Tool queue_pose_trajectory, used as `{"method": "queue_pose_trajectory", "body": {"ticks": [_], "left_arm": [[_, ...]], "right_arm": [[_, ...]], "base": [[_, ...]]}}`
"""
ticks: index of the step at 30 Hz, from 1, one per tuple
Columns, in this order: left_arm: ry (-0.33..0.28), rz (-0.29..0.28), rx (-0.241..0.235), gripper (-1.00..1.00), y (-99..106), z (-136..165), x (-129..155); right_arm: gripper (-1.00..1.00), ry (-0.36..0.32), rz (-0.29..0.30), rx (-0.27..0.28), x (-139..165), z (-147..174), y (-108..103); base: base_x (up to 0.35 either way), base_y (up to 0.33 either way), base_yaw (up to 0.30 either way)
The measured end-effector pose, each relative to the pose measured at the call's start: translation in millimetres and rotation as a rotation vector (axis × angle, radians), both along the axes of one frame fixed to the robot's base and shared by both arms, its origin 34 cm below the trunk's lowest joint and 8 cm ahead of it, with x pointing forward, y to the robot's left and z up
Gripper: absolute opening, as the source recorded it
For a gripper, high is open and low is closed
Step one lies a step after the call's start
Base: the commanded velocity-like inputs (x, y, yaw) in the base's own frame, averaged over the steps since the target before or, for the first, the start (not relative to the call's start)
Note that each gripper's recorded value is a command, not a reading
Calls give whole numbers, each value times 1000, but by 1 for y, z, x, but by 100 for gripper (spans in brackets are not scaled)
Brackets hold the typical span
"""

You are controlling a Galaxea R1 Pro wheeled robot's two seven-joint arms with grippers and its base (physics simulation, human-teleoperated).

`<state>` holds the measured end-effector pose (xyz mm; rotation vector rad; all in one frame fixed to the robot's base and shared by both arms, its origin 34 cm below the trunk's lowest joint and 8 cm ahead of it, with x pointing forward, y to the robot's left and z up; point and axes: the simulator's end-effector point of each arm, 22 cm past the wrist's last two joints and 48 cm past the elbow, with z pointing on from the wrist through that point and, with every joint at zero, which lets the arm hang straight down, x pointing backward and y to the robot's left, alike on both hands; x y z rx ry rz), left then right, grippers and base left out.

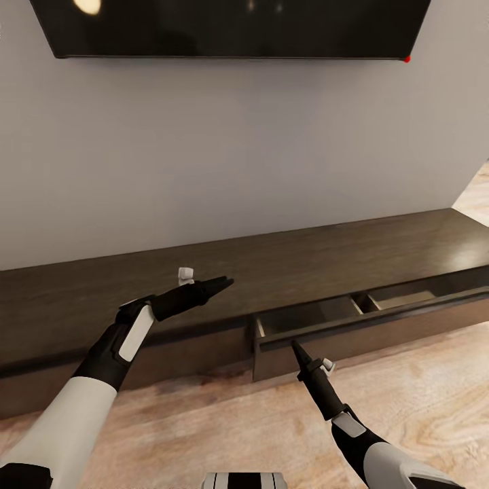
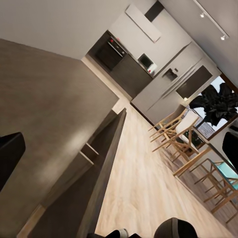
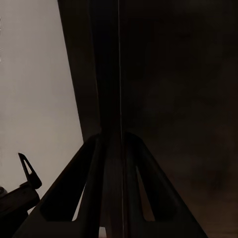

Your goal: Place each of the two pumpkins and all three candles from the living room inside a cabinet in the living room (use any cabinet), then make sure every cabinet is closed, and position the cauldron so it is next to a table in the living room.

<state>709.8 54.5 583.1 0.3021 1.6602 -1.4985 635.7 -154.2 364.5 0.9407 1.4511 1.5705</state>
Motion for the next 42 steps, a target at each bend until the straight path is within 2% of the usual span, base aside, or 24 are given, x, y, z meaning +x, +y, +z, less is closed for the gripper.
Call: {"method": "queue_pose_trajectory", "body": {"ticks": [28, 42], "left_arm": [[0, -1, 1, 100, 0, 0, 0], [0, -1, 1, 100, 0, 0, 0]], "right_arm": [[-100, -13, 114, -35, -10, 0, 26], [-100, -16, 115, -27, -13, 0, 26]], "base": [[-149, -79, 0], [-15, -5, 0]]}}
